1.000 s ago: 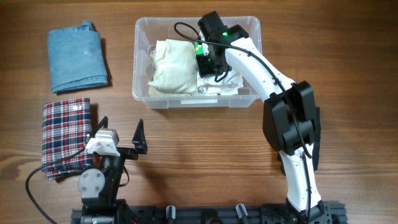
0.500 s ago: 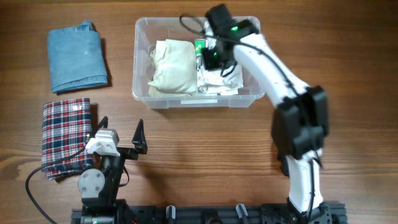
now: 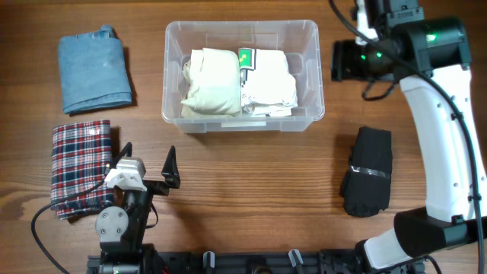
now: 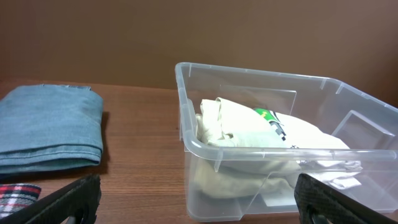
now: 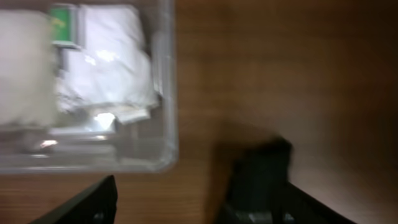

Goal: Pack container
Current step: 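Move the right gripper down to the black folded garment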

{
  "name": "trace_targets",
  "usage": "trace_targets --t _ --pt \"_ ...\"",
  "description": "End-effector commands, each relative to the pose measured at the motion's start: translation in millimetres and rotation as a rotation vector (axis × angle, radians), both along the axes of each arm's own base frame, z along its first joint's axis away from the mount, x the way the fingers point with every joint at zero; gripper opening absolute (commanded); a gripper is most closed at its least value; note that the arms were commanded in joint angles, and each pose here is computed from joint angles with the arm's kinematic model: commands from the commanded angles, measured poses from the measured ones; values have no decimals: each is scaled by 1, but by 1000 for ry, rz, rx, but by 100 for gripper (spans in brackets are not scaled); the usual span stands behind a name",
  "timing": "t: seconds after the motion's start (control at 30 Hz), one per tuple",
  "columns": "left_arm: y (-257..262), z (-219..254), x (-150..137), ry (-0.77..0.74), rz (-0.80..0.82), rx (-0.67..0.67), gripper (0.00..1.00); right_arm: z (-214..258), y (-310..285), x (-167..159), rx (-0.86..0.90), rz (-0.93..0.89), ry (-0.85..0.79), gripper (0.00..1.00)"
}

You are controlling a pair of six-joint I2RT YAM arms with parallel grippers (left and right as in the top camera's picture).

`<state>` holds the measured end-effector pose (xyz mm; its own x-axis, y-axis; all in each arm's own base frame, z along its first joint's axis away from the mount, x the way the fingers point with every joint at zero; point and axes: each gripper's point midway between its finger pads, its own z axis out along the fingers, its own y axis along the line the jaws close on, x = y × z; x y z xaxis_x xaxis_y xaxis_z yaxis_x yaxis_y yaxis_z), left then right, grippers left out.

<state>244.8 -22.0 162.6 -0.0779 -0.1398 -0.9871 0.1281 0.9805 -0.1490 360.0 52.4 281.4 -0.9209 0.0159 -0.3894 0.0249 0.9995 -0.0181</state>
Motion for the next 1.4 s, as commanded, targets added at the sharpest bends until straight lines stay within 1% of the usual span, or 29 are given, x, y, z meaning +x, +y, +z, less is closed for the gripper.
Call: trace_targets --t 0.0,0.07,0.17,0.3,0.37,0.43,0.5,0.53,0.63,0.67,0.7,0.73,0.97,1.1,1.23,1.37 --pt "3 -2 0 -1 13 13 100 5 -55 -18 -102 -208 24 82" --pt "3 -2 0 -1 13 13 100 -4 -74 -29 -106 -272 79 84" --pt "3 -2 0 -1 13 13 100 -25 -84 -38 -76 -309 159 85" --pt "3 -2 0 -1 13 13 100 -68 -92 -58 -81 -355 303 85" --pt "3 -2 0 0 13 13 100 -89 -83 -62 -39 -342 350 84" --pt "3 -2 0 0 13 13 100 -106 -71 -62 27 -315 374 79" --pt "3 -2 0 0 13 13 100 -124 -67 -64 44 -305 396 66" --pt "3 -2 0 0 13 13 100 -136 -67 -68 41 -306 417 52" --pt "3 -2 0 0 13 13 100 -160 -67 -82 37 -327 473 31" --pt "3 -2 0 0 13 13 100 -165 -67 -85 36 -330 487 22" --pt "3 -2 0 0 13 13 100 -168 -67 -88 35 -337 496 8" --pt "3 -2 0 0 13 13 100 -171 -67 -91 35 -346 505 4" --pt "3 -2 0 0 13 13 100 -198 -67 -111 27 -384 569 4" --pt "3 -2 0 0 13 13 100 -214 -67 -110 33 -420 546 4" --pt "3 -2 0 0 13 13 100 -216 -69 -106 29 -437 525 4" --pt "3 -2 0 0 13 13 100 -219 -72 -111 10 -448 536 4"
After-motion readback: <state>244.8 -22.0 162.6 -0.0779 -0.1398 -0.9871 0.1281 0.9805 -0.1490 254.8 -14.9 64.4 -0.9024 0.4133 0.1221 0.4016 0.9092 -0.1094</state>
